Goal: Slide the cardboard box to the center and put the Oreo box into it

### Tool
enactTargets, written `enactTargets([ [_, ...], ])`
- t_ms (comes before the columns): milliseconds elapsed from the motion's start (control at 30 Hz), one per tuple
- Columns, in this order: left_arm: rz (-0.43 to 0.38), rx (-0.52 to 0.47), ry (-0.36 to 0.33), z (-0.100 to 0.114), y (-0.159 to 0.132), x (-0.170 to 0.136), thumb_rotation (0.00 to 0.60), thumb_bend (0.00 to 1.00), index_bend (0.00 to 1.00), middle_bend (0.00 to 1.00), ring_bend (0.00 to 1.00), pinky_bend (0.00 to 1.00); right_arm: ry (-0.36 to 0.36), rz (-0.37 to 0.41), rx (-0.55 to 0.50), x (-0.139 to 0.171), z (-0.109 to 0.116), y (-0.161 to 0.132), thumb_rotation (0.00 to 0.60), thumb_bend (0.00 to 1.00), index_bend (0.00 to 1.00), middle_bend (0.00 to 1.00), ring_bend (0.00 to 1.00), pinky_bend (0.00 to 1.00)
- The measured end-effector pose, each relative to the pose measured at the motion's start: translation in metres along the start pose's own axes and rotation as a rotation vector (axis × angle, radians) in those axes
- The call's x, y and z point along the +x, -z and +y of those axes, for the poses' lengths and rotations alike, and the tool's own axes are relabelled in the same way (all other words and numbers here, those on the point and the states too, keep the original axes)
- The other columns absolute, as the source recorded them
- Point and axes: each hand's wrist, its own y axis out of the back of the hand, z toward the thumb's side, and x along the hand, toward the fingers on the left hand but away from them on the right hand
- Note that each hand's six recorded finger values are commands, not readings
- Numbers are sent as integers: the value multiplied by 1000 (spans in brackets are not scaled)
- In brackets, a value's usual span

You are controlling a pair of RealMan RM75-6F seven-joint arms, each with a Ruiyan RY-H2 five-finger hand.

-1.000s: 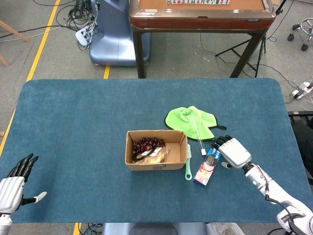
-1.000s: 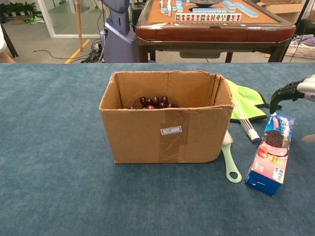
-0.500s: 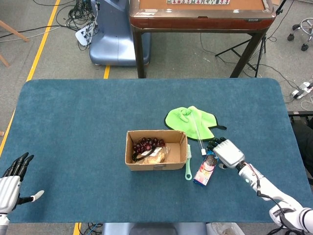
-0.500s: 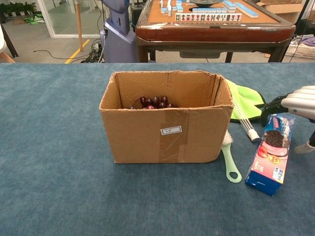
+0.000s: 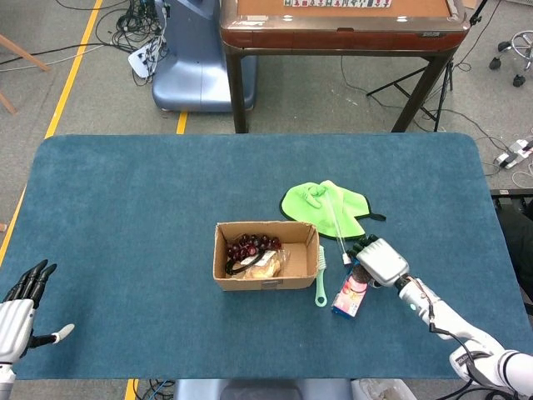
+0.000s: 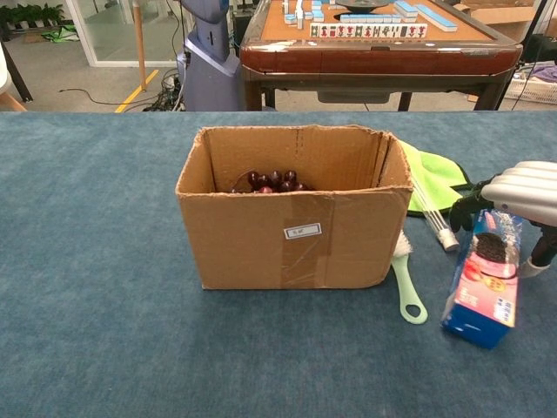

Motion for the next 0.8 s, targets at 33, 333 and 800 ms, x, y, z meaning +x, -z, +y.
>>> enactTargets([
  [33,1,0,1,0,0,0,600,16,0,0,6,137,1,-1,4,0,0,0,600,5,497,564,529,531],
  [333,8,4,7,-1,1,0,600,16,0,0,7,137,43,-2,16,10,11,-3,600,35,615,672,663,675],
  [800,11,21,14,-4,3,4,600,16,0,0,7,137,178,-5,-107,49,91,-3,600,35,616,673,665,723],
])
